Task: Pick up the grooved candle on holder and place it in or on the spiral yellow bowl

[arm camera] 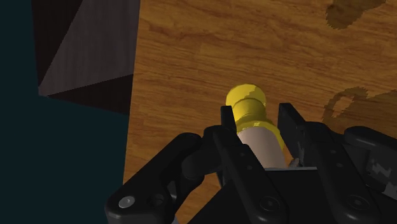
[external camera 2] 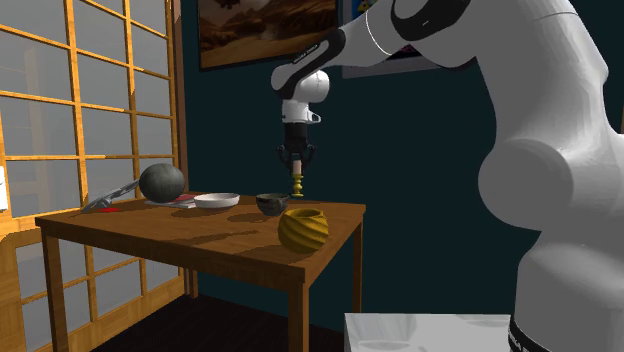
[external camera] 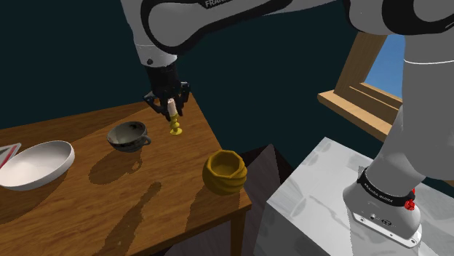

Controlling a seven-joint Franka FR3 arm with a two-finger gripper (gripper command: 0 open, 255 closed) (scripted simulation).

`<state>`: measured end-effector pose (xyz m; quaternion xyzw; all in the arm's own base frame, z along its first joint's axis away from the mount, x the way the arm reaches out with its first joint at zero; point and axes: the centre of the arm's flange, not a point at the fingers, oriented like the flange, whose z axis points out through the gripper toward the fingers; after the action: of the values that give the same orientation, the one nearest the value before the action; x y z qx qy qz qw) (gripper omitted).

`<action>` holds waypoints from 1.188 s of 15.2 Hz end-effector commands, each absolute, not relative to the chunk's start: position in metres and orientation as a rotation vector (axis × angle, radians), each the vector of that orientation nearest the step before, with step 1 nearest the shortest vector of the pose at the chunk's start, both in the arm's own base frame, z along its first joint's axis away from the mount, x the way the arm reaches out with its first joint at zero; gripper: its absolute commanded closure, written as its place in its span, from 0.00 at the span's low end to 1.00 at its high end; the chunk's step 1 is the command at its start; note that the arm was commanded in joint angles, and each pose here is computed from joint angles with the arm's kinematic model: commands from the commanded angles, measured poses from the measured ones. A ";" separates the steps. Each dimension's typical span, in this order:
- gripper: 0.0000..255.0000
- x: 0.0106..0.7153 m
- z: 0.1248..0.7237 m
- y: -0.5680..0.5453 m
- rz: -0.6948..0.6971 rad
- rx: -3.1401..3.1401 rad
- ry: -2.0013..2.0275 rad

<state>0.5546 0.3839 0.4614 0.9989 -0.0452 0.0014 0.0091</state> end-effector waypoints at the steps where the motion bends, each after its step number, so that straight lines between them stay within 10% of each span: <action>1: 1.00 0.555 0.472 0.384 0.004 3.120 -0.141; 18: 1.00 0.464 0.534 0.371 0.004 3.120 -0.141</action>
<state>0.4778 0.3753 0.5315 0.9990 -0.0444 0.0014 0.0090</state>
